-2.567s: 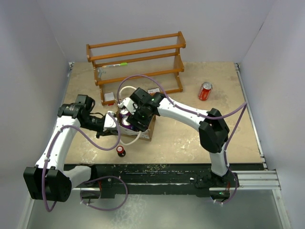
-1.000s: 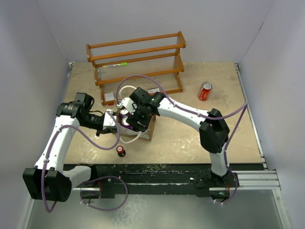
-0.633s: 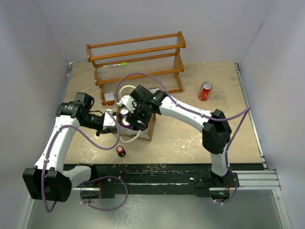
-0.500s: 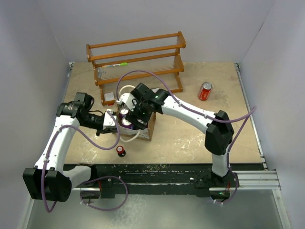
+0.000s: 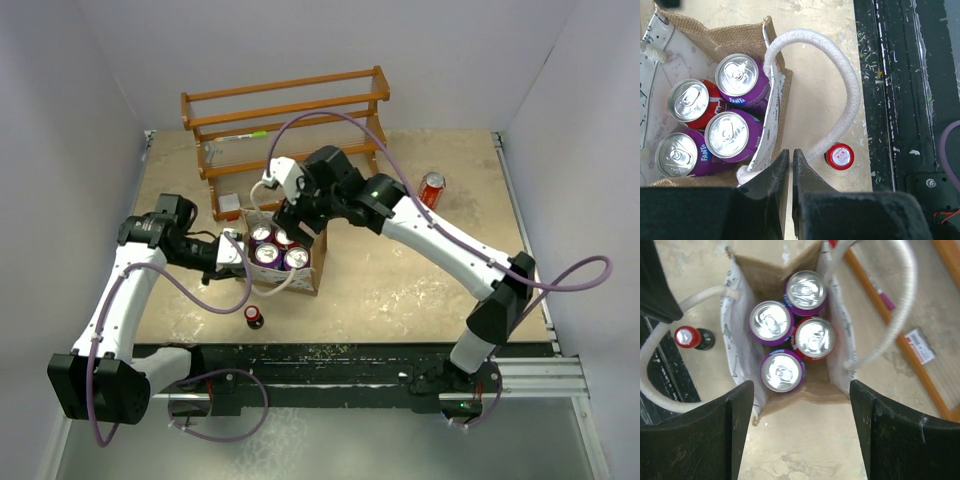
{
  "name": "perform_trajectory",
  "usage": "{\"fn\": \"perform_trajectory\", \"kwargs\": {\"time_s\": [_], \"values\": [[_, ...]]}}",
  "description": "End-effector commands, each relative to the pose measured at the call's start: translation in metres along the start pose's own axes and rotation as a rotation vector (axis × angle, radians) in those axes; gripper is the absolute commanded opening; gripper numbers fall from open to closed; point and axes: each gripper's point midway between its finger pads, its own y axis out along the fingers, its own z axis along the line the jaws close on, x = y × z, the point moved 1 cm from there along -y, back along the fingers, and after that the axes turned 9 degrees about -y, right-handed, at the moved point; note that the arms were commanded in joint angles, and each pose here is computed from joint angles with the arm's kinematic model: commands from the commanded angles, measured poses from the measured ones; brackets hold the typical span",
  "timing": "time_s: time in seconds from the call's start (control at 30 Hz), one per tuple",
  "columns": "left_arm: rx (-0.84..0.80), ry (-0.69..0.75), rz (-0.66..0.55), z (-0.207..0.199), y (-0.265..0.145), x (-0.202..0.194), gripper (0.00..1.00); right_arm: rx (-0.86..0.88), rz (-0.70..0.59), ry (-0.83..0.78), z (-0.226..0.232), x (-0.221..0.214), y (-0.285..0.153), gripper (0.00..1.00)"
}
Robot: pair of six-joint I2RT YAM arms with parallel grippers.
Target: Place the beverage into the canvas bag
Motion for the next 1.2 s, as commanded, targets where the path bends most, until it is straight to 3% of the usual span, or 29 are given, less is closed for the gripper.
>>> {"fn": "perform_trajectory", "kwargs": {"time_s": [0.0, 0.37, 0.7, 0.9, 1.17], "values": [[0.017, 0.047, -0.06, -0.002, -0.006, 0.023, 0.12, -0.11, -0.089, 0.043, -0.037, 0.009, -0.035, 0.78], [0.025, 0.016, -0.101, -0.008, -0.01, 0.035, 0.49, -0.425, -0.171, 0.267, -0.134, -0.06, -0.137, 0.79], [0.022, -0.008, -0.153, -0.014, -0.012, 0.048, 0.62, -0.583, -0.117, 0.468, -0.172, -0.139, -0.171, 0.81], [0.011, -0.081, -0.234, -0.019, -0.017, 0.07, 0.64, -0.61, -0.12, 0.474, -0.17, -0.149, -0.177, 0.81], [0.125, -0.1, -0.282, 0.012, -0.022, 0.086, 0.67, -0.685, -0.098, 0.455, -0.165, -0.161, -0.191, 0.82]]}}
